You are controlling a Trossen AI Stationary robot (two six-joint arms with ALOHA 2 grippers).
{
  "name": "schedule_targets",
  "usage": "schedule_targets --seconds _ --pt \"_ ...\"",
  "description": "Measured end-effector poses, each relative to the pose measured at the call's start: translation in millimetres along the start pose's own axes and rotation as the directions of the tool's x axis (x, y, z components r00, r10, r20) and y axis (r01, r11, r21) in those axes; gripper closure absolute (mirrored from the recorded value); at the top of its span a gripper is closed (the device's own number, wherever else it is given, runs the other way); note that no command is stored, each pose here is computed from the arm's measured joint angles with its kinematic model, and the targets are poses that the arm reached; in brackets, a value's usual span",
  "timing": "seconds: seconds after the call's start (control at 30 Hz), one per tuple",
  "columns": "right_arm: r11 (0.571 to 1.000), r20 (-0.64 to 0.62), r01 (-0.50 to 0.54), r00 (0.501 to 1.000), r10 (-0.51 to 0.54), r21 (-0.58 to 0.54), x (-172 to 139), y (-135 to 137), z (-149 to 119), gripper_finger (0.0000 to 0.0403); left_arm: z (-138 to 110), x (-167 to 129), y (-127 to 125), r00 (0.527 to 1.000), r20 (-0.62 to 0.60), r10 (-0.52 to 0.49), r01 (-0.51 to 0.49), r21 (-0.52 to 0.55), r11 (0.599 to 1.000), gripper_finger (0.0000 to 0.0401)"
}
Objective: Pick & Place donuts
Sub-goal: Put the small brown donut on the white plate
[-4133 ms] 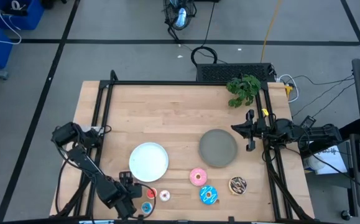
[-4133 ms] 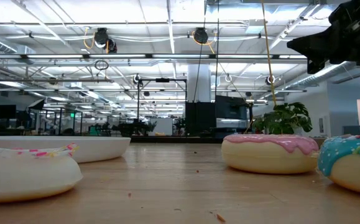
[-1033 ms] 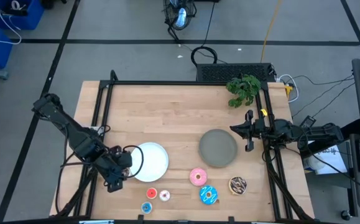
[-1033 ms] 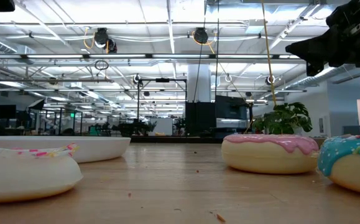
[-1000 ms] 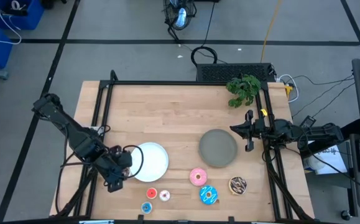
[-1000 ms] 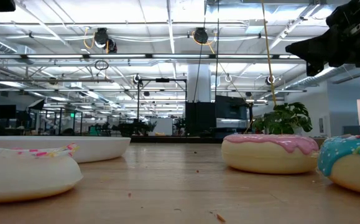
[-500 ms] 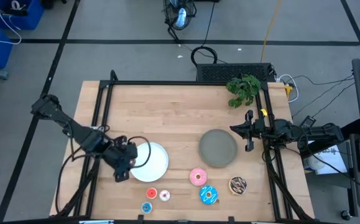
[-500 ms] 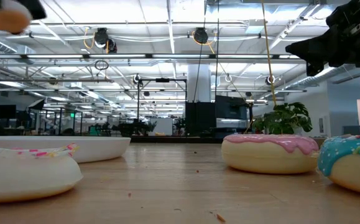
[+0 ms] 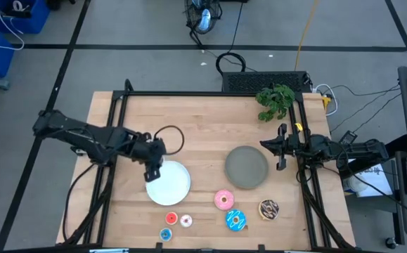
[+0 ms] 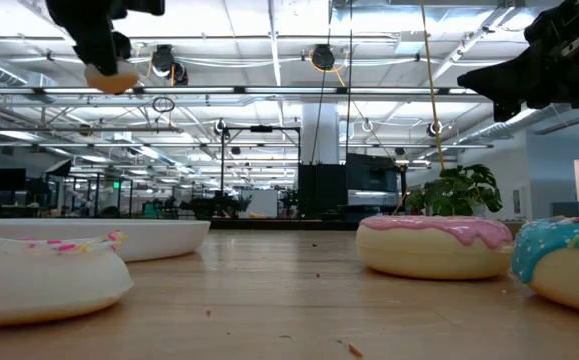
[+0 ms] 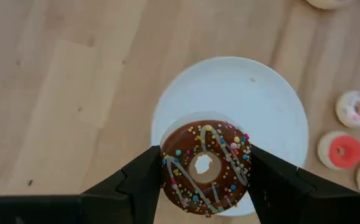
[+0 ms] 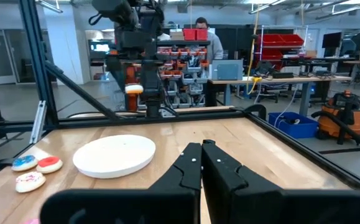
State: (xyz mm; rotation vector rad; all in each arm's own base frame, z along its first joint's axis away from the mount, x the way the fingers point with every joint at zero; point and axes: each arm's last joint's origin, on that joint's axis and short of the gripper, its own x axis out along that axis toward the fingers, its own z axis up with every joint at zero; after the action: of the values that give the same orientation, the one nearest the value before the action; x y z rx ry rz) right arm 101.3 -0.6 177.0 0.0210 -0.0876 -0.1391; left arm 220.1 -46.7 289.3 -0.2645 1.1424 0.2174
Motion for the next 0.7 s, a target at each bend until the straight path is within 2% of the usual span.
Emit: schedule_targets --seconds 0.3,0.5,0.7 --pt "1.0 0.0 0.0 1.0 0.0 -0.005 0 0 0 0.0403 5 1 14 0.999 -0.014 0.044 -0.045 -0.078 0.996 0.0187" --pt "1.0 0.001 0.002 1.0 -0.002 -0.007 0 0 0 0.0403 5 4 13 0.998 -0.017 0.065 -0.066 -0.078 0.995 0.0187" --pt "1.0 0.001 0.001 1.0 -0.001 0.004 0 0 0 0.0403 3 8 8 0.997 -0.034 0.075 -0.075 -0.021 0.997 0.0187"
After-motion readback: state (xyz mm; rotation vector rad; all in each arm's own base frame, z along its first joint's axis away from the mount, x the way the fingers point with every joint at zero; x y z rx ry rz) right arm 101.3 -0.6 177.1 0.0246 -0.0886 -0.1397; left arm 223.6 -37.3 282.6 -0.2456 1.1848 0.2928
